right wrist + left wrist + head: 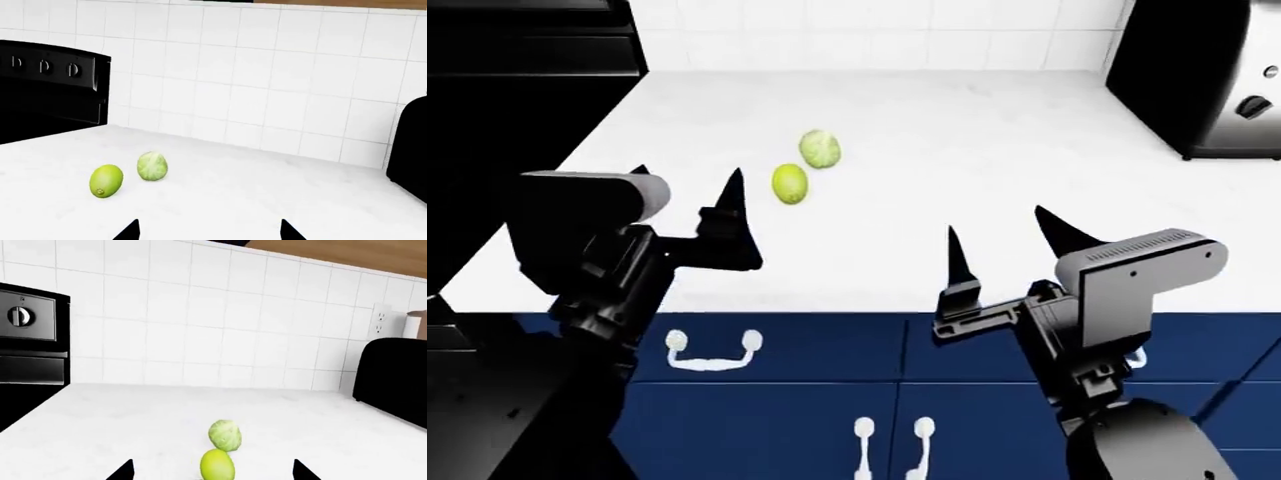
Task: Pick the lime, brussel sprout from the counter and place them in the cabinet. Then close the cabinet.
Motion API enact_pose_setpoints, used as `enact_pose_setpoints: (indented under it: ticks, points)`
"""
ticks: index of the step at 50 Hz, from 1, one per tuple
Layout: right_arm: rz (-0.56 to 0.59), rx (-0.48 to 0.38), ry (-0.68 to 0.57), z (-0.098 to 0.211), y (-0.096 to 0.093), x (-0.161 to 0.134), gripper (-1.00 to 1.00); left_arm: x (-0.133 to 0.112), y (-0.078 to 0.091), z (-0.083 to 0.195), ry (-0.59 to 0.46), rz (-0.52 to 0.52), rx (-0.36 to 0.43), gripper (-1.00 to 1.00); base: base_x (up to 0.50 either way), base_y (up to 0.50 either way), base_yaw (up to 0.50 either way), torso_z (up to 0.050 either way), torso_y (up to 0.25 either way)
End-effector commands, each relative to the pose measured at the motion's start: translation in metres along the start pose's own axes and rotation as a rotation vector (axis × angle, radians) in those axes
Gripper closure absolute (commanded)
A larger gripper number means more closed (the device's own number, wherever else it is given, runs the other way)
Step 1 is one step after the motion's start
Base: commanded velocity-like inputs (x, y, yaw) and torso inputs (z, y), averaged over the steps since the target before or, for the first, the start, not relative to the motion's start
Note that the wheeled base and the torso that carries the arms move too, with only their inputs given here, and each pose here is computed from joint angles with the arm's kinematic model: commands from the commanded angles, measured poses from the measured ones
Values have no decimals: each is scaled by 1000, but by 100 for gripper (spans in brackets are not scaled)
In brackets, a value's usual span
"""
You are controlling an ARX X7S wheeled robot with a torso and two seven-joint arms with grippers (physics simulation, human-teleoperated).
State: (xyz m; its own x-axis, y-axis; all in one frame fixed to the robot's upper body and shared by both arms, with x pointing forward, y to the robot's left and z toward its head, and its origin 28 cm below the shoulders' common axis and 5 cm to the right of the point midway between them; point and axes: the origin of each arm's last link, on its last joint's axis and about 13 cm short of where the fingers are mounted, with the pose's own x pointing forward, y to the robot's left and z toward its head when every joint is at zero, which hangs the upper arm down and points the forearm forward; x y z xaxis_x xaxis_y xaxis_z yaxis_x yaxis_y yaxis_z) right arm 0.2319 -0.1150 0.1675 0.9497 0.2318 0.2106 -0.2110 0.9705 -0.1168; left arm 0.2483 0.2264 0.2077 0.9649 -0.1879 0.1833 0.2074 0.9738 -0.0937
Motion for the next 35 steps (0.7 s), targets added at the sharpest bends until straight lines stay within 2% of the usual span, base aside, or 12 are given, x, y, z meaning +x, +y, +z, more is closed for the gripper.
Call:
enact_pose_setpoints:
  ticks: [1, 6, 10, 17, 29, 35]
  points:
    - [71, -23, -45, 22, -5, -1, -100, -5, 5, 19, -2, -68, 105, -100, 47, 500, 0, 0, 0]
    - [77, -16, -55, 30, -8, -1, -100, -6, 4, 21, 25, -120, 156, -100, 44, 500, 0, 0, 0]
    - [64, 0, -68, 36, -12, -2, -100, -6, 5, 25, -22, -121, 206, -100, 20, 40, 0, 5, 0]
    - [73, -5, -84, 48, -16, -1, -100, -6, 6, 30, -38, -143, 288, -100, 0, 0, 0, 50, 10]
    - [88, -18, -80, 61, -20, 3, -100, -6, 7, 40, -64, -142, 260, -100, 0, 0, 0, 50, 10]
    - [99, -35, -92, 65, -21, 2, -100, -7, 7, 42, -58, -135, 250, -100, 238, 343, 0, 50, 11]
